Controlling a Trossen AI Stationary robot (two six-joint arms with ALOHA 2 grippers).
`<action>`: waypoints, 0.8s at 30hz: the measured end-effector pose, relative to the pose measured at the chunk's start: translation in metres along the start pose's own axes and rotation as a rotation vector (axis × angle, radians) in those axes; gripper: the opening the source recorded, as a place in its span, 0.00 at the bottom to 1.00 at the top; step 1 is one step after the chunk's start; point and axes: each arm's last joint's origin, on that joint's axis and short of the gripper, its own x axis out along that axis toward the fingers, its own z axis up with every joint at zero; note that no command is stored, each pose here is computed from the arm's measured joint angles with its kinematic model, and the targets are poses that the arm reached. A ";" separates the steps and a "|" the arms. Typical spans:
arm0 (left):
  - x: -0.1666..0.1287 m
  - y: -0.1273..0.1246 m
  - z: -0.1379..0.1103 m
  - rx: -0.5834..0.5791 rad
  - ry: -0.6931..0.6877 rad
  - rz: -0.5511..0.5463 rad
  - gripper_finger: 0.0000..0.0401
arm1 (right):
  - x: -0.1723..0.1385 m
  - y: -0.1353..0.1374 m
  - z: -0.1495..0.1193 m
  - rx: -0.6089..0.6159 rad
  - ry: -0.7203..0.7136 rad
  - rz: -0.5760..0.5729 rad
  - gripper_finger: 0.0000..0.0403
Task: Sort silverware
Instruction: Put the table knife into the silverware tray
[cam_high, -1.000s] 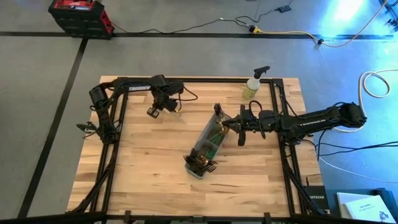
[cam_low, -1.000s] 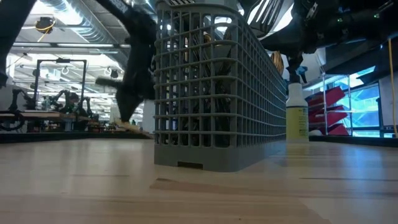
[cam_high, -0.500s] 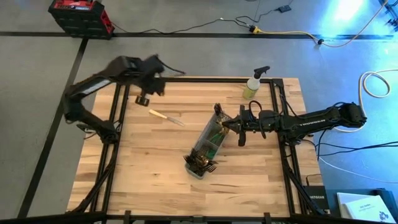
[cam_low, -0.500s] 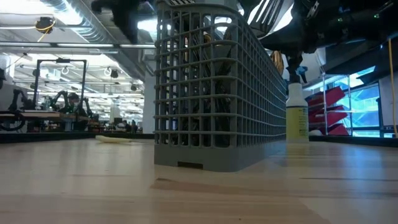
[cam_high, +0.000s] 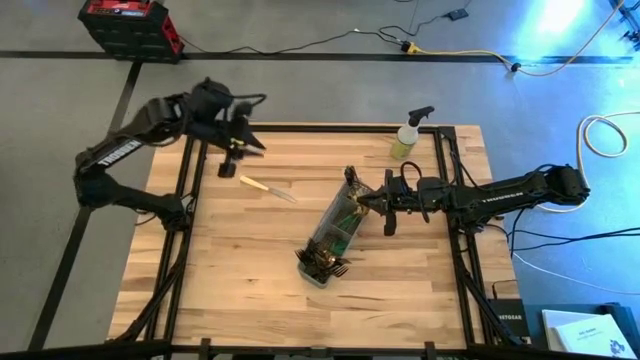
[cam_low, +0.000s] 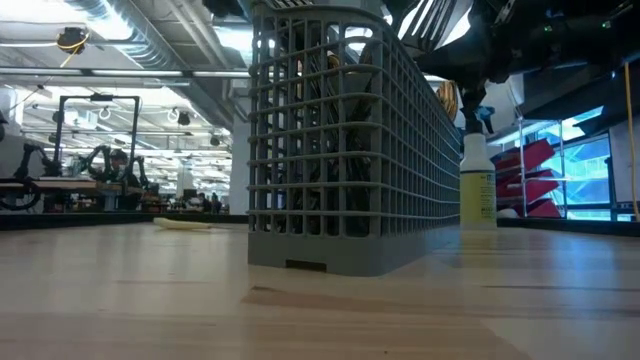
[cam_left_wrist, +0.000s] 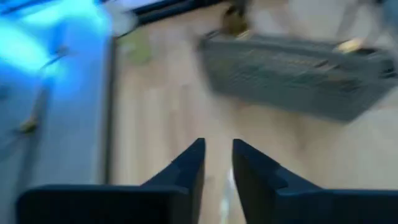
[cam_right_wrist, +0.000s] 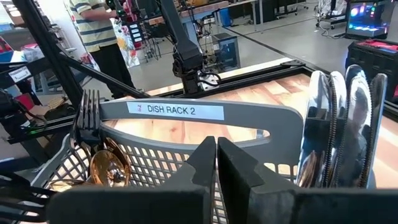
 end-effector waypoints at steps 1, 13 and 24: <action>0.009 -0.001 -0.006 -0.017 -0.023 -0.023 0.22 | 0.000 0.000 0.000 0.000 0.000 0.000 0.00; 0.115 -0.028 -0.137 -0.126 0.224 -0.041 0.66 | 0.000 0.000 0.000 0.000 0.003 0.014 0.00; 0.147 -0.021 -0.173 -0.077 0.431 0.000 0.88 | 0.000 0.001 0.001 -0.001 -0.001 0.015 0.00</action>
